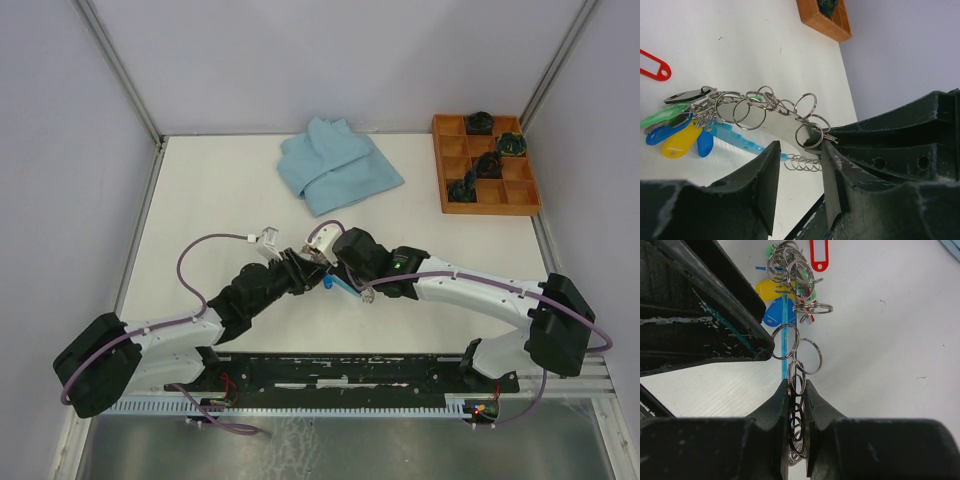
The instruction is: Put the keys on the keyring
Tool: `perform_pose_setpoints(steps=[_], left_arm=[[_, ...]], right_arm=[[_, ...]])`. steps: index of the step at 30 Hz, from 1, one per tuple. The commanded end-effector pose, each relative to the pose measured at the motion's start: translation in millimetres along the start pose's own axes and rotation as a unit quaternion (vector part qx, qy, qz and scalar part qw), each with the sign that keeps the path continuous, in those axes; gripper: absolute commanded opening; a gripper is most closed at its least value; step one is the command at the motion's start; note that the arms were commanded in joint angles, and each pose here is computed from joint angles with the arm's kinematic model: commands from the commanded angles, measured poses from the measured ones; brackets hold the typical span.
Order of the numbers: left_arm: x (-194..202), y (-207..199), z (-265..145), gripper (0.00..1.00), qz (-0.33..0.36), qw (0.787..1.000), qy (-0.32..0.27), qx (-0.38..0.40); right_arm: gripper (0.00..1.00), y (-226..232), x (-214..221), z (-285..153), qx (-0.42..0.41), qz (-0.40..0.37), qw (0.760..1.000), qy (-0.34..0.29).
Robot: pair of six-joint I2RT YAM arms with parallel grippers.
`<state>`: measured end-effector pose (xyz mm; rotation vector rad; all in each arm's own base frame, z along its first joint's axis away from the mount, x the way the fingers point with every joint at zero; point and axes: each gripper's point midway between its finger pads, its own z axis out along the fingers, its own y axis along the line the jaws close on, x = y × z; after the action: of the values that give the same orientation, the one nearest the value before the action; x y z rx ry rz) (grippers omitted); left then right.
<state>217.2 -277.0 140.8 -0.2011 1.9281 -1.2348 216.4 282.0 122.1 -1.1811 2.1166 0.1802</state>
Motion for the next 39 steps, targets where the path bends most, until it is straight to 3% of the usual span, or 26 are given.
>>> perform_pose_setpoints(steps=[1,14,23,31,33,39], left_arm=[[-20,-18,4,0.44,-0.070,0.996,-0.044,0.027],[-6,1,15,0.34,-0.098,0.995,-0.035,0.008],[-3,0,13,0.15,-0.090,0.995,-0.029,0.017],[-6,1,5,0.04,-0.042,0.998,-0.032,0.018],[-5,-2,6,0.05,-0.029,0.999,-0.026,0.022],[-4,4,-2,0.28,-0.001,1.000,-0.021,0.005]], right_arm=[[0.01,-2,-41,-6,0.008,0.022,0.998,-0.062],[0.01,4,-42,-7,0.005,0.018,0.998,-0.066],[0.01,1,-40,-10,0.014,0.014,0.997,-0.069],[0.01,-1,-38,-15,0.016,0.011,0.997,-0.074],[0.03,1,-38,-15,0.010,0.011,0.997,-0.075],[0.01,-4,-30,-13,0.023,0.003,0.997,-0.072]])
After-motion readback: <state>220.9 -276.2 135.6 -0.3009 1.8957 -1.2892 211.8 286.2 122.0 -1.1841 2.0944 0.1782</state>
